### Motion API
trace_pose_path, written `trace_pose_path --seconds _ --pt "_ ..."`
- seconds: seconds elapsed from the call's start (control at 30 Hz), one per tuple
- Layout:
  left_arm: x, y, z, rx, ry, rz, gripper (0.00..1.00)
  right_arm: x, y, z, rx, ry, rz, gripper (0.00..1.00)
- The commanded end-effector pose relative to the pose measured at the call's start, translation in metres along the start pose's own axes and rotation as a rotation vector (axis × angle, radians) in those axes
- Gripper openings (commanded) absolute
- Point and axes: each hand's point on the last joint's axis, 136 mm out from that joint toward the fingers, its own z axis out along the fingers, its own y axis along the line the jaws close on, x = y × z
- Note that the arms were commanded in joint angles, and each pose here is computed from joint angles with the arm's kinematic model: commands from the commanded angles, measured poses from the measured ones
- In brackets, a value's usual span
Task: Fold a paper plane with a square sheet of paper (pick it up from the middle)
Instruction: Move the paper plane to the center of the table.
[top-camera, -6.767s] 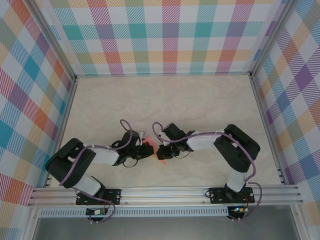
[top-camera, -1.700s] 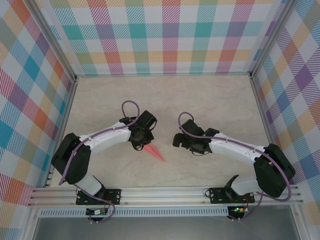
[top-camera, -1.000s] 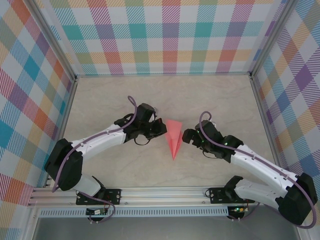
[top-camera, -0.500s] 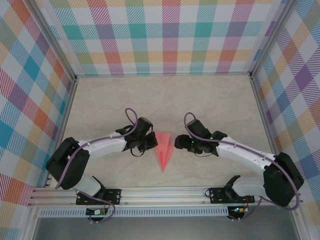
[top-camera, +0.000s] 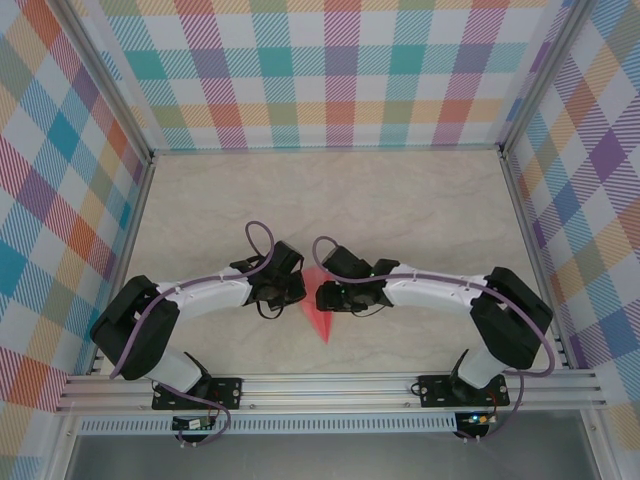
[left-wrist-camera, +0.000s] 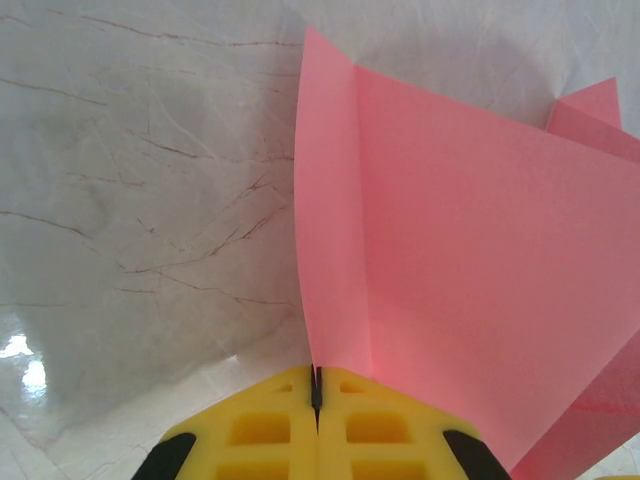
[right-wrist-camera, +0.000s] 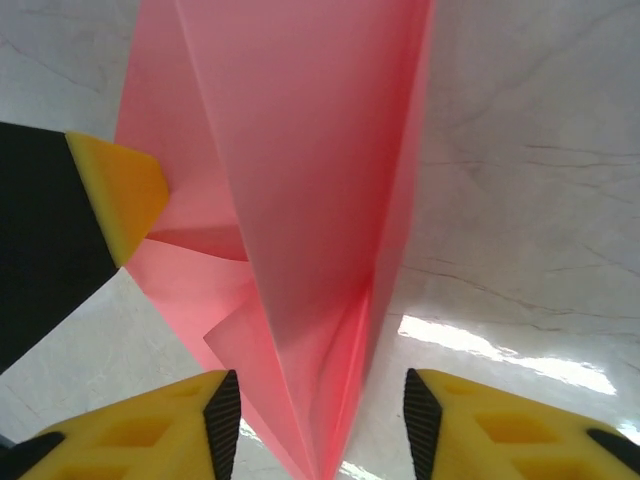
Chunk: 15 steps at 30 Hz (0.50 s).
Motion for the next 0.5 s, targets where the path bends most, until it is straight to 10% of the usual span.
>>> trace_pose_path --seconds 0.0,0.47 --pt "0.005 0.006 -0.001 -0.020 0.005 0.008 0.02 -0.004 0.017 -0.002 -0.032 -0.010 -0.022 0.41" --pt "0.002 -0.002 -0.003 0.019 -0.009 0.011 0.04 0.004 0.016 -0.001 0.115 -0.022 -0.017 0.42"
